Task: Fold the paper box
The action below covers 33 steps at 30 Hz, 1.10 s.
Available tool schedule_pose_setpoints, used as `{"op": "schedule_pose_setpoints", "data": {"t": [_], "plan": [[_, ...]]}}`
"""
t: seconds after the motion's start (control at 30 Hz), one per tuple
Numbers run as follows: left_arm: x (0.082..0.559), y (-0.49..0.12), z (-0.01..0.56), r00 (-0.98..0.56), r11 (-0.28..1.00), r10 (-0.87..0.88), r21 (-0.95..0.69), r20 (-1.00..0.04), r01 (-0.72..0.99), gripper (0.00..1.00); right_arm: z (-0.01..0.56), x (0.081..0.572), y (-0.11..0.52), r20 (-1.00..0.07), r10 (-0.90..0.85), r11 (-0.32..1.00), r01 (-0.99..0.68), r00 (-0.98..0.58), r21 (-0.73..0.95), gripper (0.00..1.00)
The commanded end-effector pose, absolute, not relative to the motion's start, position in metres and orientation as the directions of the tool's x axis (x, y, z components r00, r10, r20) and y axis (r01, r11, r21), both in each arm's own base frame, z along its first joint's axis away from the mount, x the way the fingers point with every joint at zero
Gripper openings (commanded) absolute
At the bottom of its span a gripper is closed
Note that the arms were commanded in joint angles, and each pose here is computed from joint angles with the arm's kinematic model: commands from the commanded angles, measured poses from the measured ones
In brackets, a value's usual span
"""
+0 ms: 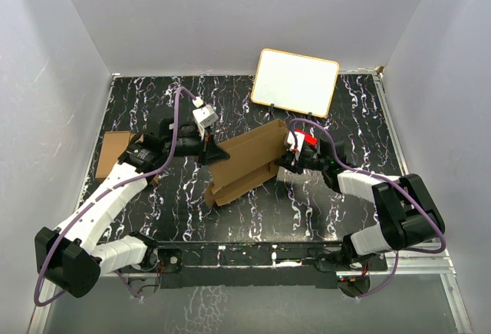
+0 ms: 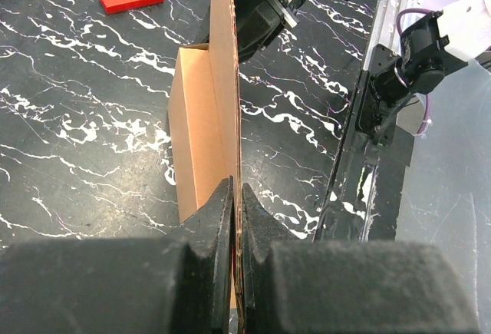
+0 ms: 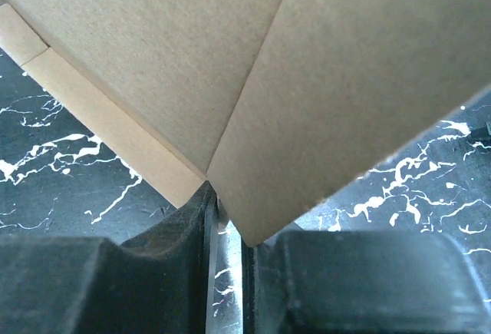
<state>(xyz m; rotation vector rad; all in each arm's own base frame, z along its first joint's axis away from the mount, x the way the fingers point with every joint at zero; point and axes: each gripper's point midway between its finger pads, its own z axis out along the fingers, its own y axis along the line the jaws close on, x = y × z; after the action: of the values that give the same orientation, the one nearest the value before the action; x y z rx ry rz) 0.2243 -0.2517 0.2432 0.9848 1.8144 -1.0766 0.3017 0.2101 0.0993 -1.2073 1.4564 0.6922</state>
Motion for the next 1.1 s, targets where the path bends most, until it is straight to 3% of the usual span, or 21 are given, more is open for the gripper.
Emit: {"op": "schedule_pose_setpoints", "data": {"t": [0.0,0.2,0.5,0.67,0.87,1.07], "plan": [[0.226,-0.254,0.241,-0.405,0.349,0.221,-0.316,-0.887,0.882,0.00,0.129,0.302,0.233,-0.948,-0.249,0.255,-0.931,0.199,-0.262,0.12],[0.239,-0.249,0.251,-0.407,0.438,0.174,-0.299,-0.897,0.848,0.00,0.138,0.308,0.233,-0.951,-0.263,0.272,-0.934,0.161,-0.233,0.08],[0.254,-0.238,0.275,-0.392,0.557,0.075,-0.288,-0.917,0.779,0.53,0.139,0.312,0.228,-0.927,-0.372,0.221,-0.965,0.050,-0.141,0.08],[0.262,-0.221,0.279,-0.393,0.656,0.038,-0.274,-0.919,0.703,0.75,0.131,0.316,0.216,-0.872,-0.486,0.227,-0.973,-0.065,-0.054,0.08],[0.264,-0.196,0.291,-0.374,0.754,0.010,-0.239,-0.927,0.612,0.90,0.117,0.313,0.192,-0.734,-0.626,0.305,-0.949,-0.263,0.080,0.08],[0.260,-0.180,0.300,-0.346,0.798,-0.006,-0.213,-0.938,0.564,0.92,0.109,0.319,0.160,-0.574,-0.731,0.411,-0.910,-0.369,0.061,0.10]]}}
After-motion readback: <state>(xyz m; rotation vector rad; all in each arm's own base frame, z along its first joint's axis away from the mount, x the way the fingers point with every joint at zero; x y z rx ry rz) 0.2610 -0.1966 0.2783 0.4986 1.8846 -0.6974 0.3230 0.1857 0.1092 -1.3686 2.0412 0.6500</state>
